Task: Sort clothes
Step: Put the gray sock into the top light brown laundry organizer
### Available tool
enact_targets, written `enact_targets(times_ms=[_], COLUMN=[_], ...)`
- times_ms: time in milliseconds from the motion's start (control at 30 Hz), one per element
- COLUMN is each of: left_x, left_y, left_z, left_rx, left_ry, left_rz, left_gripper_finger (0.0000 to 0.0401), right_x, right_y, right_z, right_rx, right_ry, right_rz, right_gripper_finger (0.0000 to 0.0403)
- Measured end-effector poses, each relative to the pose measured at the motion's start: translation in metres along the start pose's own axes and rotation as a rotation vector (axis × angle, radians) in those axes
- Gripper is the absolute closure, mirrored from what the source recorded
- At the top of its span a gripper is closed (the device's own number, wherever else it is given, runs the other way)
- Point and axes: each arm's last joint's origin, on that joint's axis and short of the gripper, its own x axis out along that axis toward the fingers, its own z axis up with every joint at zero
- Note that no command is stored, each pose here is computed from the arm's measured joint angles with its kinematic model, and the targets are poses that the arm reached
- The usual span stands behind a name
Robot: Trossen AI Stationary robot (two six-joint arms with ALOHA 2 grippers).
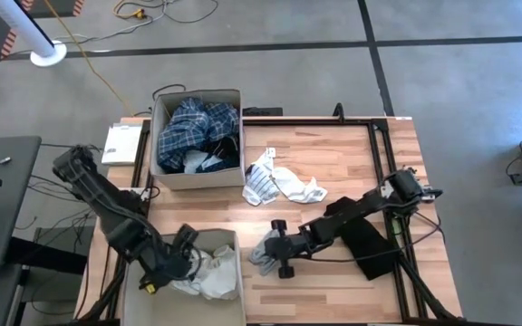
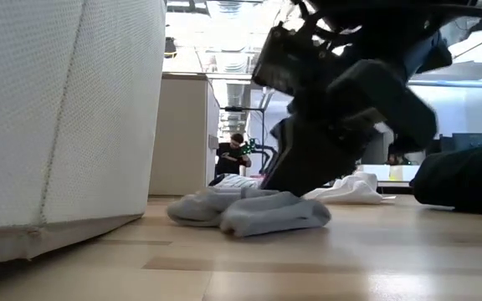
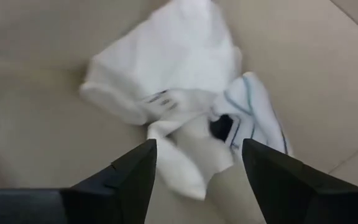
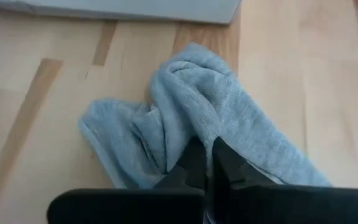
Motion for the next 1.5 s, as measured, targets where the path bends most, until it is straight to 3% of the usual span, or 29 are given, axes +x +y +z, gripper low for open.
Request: enact_targets(times_ms=[167,467,833,1100,1500], left_x=[-0.029,-0.066,-0.096,-0.104,-0.103], left_y=[0.004,0.009,0.012,0.017,0.022], left_z=[-0.006,-0.017,-0.031,-0.042,-0.059], left_rx=[-0.044,-0.07,-0.105,-0.137,-0.168], left_ry=[-0.021,-0.194,-0.342,-0.336,-0.23], left_rz=[0.15,0.35,0.509,0.529,0.612], left_gripper_finger=[0.0168,0.0168,0.0168,0.0168,0.0168], right_x=[-0.026,-0.096,-0.168,-0.195,-0.203], right_y=[-0.001,0.005,0.005,-0.008,-0.035], right_z=[0.015,0.046,0.07,0.087,0.102], right_rx=[-0.04,-0.135,-0.245,-0.325,-0.371], right_ry=[-0.039,-0.202,-0.416,-0.566,-0.671], right_rz=[-0.037,-0.12,-0.213,-0.276,-0.397], right_gripper_finger=[0.0397,0.0401,0.0402,0.0402,0.0402])
